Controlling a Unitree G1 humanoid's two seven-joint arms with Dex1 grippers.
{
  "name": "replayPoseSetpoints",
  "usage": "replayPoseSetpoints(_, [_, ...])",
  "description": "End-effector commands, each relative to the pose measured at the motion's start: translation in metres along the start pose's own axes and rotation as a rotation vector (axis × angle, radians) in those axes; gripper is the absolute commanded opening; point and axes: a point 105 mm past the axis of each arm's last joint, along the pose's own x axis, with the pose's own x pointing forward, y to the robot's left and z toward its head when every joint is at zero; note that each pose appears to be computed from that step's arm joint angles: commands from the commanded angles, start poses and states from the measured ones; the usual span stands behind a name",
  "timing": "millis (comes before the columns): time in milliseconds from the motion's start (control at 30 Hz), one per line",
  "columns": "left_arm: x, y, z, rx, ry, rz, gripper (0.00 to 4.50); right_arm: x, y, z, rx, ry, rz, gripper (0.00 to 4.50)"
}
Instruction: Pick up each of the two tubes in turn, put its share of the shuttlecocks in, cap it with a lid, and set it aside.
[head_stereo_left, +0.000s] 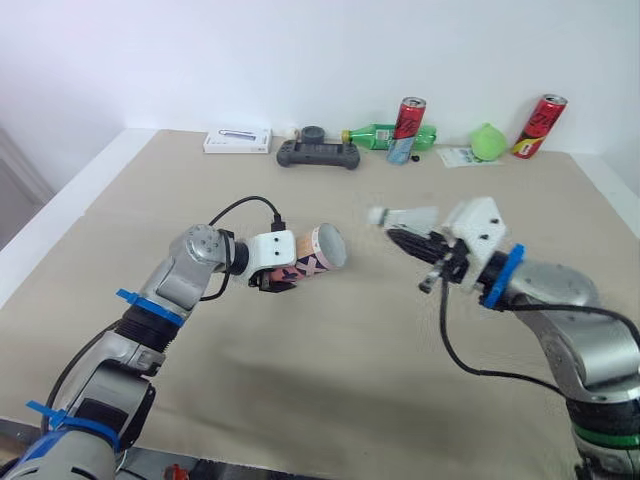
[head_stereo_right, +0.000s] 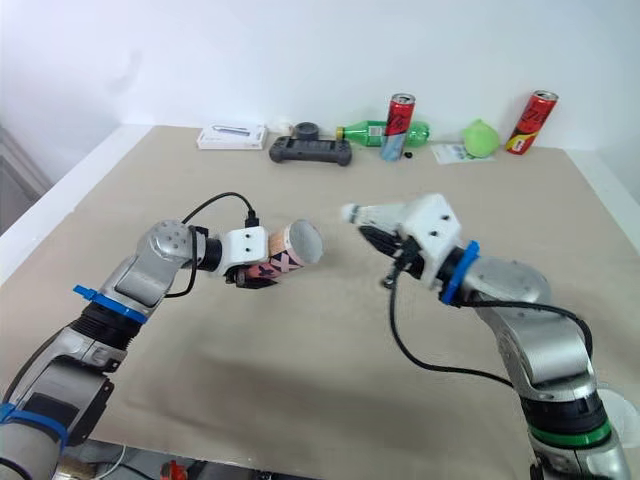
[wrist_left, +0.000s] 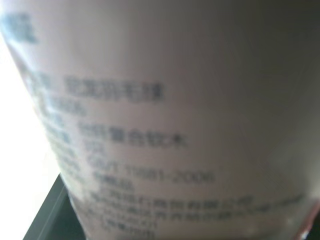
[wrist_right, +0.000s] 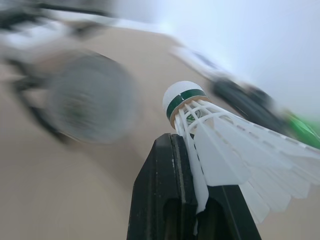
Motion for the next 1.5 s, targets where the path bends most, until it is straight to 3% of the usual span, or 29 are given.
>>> replayPoseSetpoints(33, [0.009,-0.015,-0.012,-0.038,0.031,-0.076,3.05,0.013,0.015,0.005,-0.102,0.034,0.098,0.06])
replayPoseSetpoints(300, [0.007,-0.019,-0.013,-0.044,0.034,-0.080,3.05,0.041,0.024,0.003,-0.197,0.062,0.174,0.06])
replayPoseSetpoints(333, [0.006,-0.019,-0.013,-0.047,0.035,-0.079,3.05,0.041,0.024,0.007,-0.186,0.048,0.180,0.69])
replayPoseSetpoints(400, [0.006,-0.020,-0.014,-0.049,0.036,-0.076,3.05,0.039,0.024,0.012,-0.171,0.031,0.188,1.33])
replayPoseSetpoints(467, [0.005,-0.020,-0.014,-0.054,0.036,-0.076,3.05,0.037,0.024,0.017,-0.162,0.018,0.192,2.42])
replayPoseSetpoints(500, [0.005,-0.021,-0.014,-0.059,0.032,-0.076,3.05,0.035,0.023,0.019,-0.158,0.013,0.195,2.62])
replayPoseSetpoints(633, [0.005,-0.021,-0.008,-0.071,0.000,-0.078,3.05,0.014,0.011,0.038,-0.082,-0.017,0.215,4.33])
replayPoseSetpoints(700, [0.004,-0.020,0.005,-0.090,-0.055,-0.080,3.05,0.003,0.003,0.051,0.014,-0.050,0.253,4.42])
replayPoseSetpoints(800, [0.005,-0.020,0.018,-0.085,-0.092,-0.089,3.05,-0.003,-0.011,0.062,0.017,-0.055,0.252,3.71])
replayPoseSetpoints(1033, [0.018,-0.022,0.040,-0.029,-0.131,-0.090,3.05,0.012,-0.022,0.049,-0.137,0.120,0.345,0.24])
replayPoseSetpoints(1067, [0.020,-0.021,0.046,-0.030,-0.147,-0.087,3.05,0.016,-0.019,0.044,-0.157,0.153,0.376,0.02])
replayPoseSetpoints(1333, [0.033,-0.015,0.081,0.000,-0.230,-0.050,3.05,0.052,0.005,-0.012,-0.363,0.396,0.556,0.02])
replayPoseSetpoints(1500, [0.035,-0.015,0.086,0.001,-0.248,-0.040,3.05,0.057,0.018,-0.022,-0.423,0.430,0.628,0.02])
